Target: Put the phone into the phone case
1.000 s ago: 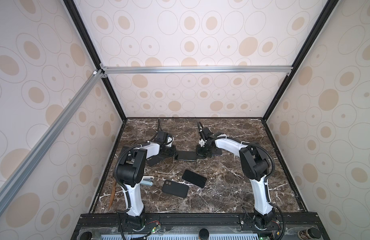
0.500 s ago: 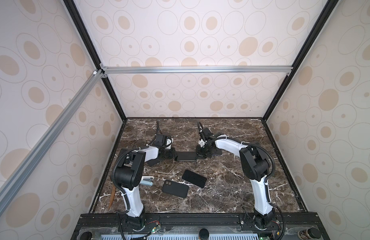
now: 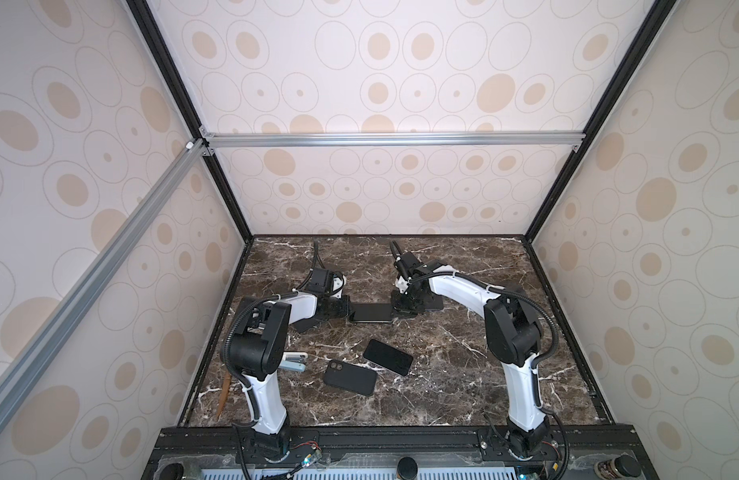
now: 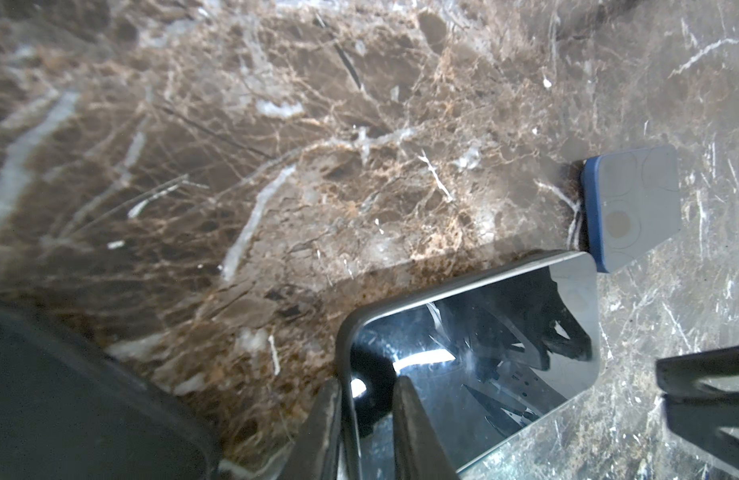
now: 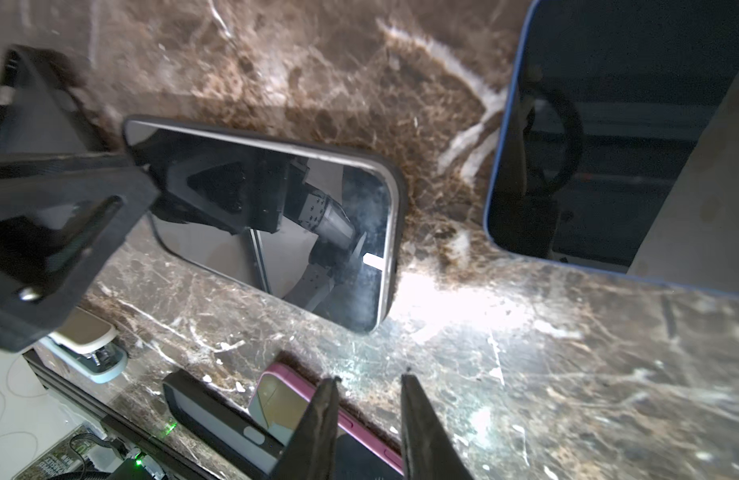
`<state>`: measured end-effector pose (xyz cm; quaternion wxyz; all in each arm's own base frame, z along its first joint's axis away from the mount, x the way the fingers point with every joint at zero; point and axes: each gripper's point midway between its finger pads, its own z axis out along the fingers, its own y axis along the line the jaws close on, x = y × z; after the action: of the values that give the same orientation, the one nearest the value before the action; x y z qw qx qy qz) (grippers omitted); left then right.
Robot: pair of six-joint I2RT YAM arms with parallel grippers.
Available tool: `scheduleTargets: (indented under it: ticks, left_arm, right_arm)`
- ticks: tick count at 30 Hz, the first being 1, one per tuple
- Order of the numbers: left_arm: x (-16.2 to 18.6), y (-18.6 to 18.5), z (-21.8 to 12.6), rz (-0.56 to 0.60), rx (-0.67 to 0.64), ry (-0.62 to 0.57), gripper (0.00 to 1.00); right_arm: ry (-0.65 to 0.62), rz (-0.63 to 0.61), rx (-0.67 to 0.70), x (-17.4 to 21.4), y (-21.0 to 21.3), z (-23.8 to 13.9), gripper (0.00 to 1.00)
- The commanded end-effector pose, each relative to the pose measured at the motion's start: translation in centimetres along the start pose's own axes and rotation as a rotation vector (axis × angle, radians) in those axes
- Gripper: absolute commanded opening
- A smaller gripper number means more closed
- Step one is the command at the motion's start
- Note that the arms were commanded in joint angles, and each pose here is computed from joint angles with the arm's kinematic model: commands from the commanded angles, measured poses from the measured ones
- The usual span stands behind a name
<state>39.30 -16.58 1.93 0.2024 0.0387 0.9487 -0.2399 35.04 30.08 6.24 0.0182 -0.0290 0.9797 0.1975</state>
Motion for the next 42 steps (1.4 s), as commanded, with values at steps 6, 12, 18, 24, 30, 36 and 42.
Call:
scheduleTargets:
  ticks: [6,12,18,24,30,36,42]
  left_arm:
    - [7.8,2.2,1.3,-0.05,-0.084,0.262,0.23]
    - [7.9,2.2,1.4,-0.05,-0.082,0.267,0.22]
    - [7.9,2.1,1.5,-0.048,-0.078,0.268,0.22]
    - [7.9,2.1,1.5,-0.048,-0.076,0.269,0.22]
    - [8.0,2.2,1.5,-0.049,-0.079,0.271,0.21]
    - [8.1,2.2,1.6,-0.049,-0.078,0.274,0.21]
    - [8.0,2.2,1.6,-0.049,-0.077,0.275,0.21]
  right_arm:
    - [-0.006,0.012,-0.067,0.8,0.3,1.0,0.2]
    - [-0.008,0.013,-0.057,0.3,-0.1,2.3,0.17]
    - [-0.01,0.019,-0.065,0.3,-0.2,2.9,0.16]
    - [0.012,0.026,-0.042,0.7,-1.1,4.2,0.13]
    - [0.049,0.039,-0.005,1.5,-2.2,5.3,0.12]
    - [0.023,0.043,0.014,1.2,-2.6,4.9,0.12]
    - [0.006,0.065,0.019,0.8,-3.1,5.3,0.13]
